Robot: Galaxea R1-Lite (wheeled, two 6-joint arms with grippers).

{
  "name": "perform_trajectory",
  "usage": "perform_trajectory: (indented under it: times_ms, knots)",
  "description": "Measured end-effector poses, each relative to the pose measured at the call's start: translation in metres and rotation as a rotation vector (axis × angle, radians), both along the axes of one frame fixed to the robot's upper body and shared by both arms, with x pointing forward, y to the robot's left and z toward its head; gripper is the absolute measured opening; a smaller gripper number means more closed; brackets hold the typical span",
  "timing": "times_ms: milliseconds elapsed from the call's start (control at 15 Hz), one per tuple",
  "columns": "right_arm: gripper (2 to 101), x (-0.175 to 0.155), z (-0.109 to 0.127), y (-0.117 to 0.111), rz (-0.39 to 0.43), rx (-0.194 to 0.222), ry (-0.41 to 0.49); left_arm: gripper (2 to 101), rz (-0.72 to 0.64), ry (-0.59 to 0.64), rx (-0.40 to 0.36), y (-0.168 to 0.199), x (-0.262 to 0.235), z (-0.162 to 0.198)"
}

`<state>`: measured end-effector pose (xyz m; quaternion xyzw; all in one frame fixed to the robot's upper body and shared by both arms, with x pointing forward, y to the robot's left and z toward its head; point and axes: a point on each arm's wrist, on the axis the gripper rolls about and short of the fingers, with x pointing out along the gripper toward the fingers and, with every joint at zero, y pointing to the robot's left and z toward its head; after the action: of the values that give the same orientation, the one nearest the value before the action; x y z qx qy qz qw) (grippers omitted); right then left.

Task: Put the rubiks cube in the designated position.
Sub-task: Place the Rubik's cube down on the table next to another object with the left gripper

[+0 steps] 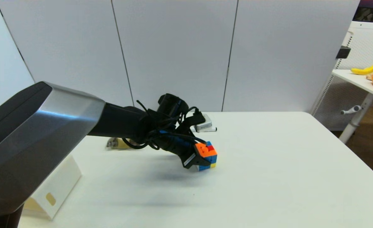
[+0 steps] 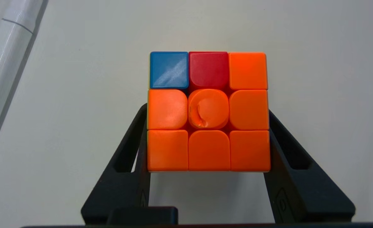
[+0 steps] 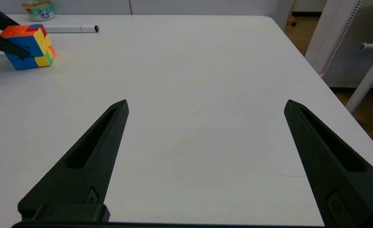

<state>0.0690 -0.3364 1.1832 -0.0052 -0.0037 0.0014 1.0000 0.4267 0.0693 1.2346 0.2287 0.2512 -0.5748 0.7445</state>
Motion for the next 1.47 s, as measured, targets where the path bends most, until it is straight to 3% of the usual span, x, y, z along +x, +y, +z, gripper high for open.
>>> perform_trajectory:
  times_ms: [200,467,733,1000,1200,1467]
  knots:
    - [97.3,0.000,0.000,0.000,0.000,0.000,0.000,56.3,0.025,-0.022,-0.047,0.003,-0.002,0.028]
    - [97.3,0.000,0.000,0.000,0.000,0.000,0.000,56.3,0.126,-0.145,-0.149,0.028,0.014,0.084]
    - [97.3,0.000,0.000,0.000,0.000,0.000,0.000,56.3,0.358,-0.274,-0.166,0.095,0.035,0.127]
    - [97.3,0.000,0.000,0.000,0.000,0.000,0.000,56.3,0.636,-0.308,-0.157,0.183,0.045,0.149]
    - [97.3,0.000,0.000,0.000,0.000,0.000,0.000,56.3,0.845,-0.250,-0.121,0.237,0.044,0.144]
    - [97.3,0.000,0.000,0.000,0.000,0.000,0.000,56.3,0.986,-0.013,-0.009,0.275,0.025,0.126]
